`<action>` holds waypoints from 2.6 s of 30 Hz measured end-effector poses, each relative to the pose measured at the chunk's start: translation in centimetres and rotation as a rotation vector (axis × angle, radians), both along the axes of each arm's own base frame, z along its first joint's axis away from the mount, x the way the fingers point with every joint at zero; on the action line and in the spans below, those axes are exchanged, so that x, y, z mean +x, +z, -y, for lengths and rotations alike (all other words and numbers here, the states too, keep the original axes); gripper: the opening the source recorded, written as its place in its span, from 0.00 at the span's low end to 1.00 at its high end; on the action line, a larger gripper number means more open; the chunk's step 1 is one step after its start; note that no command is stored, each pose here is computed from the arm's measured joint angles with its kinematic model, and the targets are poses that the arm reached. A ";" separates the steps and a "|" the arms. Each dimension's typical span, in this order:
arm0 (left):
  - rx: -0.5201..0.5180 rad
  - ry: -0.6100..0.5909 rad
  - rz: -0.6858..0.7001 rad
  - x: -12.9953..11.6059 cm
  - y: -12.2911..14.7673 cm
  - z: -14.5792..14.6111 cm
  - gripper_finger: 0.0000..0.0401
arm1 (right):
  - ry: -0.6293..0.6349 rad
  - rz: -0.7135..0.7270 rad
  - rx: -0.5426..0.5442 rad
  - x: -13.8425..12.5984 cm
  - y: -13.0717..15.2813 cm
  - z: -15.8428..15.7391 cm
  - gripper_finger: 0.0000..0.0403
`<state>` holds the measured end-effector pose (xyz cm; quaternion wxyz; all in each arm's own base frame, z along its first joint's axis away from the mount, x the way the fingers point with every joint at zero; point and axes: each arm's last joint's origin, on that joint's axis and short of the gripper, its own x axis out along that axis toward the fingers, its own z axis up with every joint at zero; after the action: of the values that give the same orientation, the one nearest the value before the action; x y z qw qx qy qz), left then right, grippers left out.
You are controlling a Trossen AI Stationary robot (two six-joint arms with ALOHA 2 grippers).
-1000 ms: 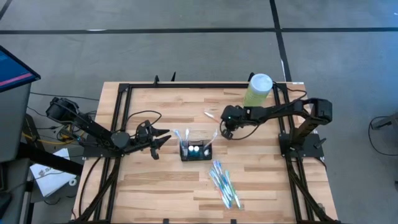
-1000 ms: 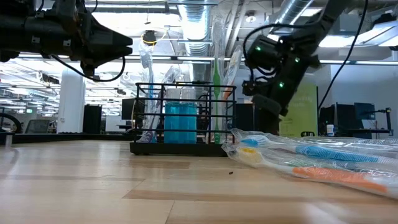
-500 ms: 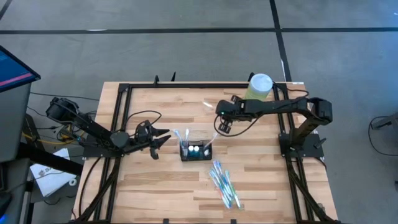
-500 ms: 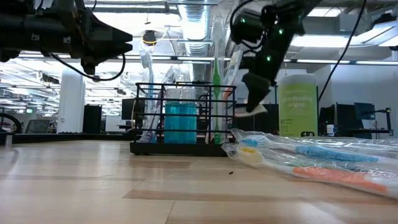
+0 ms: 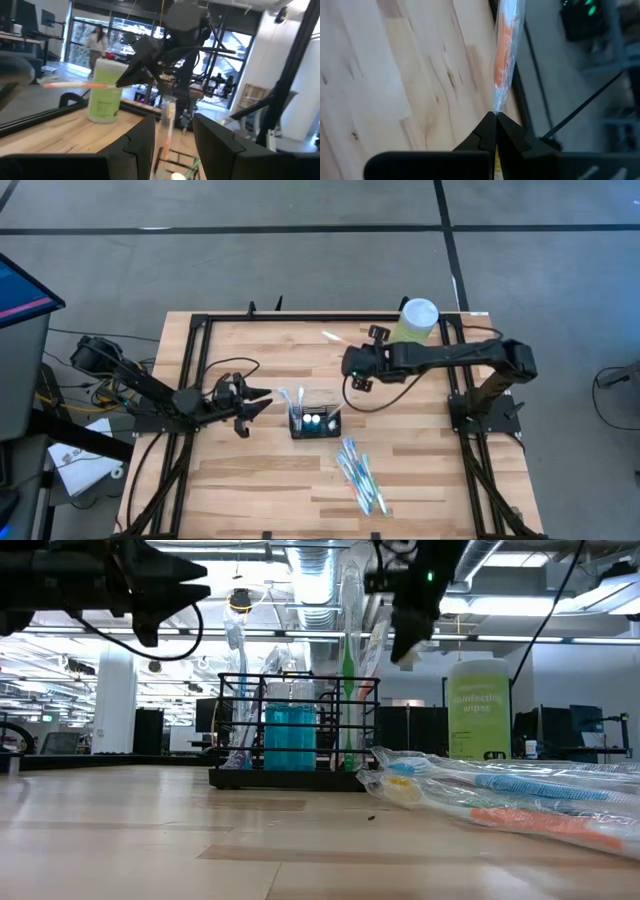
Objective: Pick & Place toothbrushing station
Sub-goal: Put the orange toothbrush into the mesh
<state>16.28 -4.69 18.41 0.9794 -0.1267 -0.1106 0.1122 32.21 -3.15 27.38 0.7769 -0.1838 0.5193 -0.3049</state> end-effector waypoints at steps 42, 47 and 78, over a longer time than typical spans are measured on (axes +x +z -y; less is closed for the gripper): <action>-0.247 -0.285 0.232 0.2 3.4 -1.4 0.32 | 0.827 -0.024 -0.439 1.2 5.7 -19.7 0.00; -0.381 -0.386 0.216 0.6 3.1 -2.1 0.32 | 0.863 -0.030 -0.493 1.5 5.1 -21.3 0.00; -0.777 -0.818 -0.064 5.6 3.9 -3.0 0.32 | 0.950 -0.039 -0.571 2.0 4.3 -23.5 0.00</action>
<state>21.92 -1.73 22.31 0.8274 -0.5068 0.0267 -0.2403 34.24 20.35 31.64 0.7385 -0.6067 0.2905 -0.0462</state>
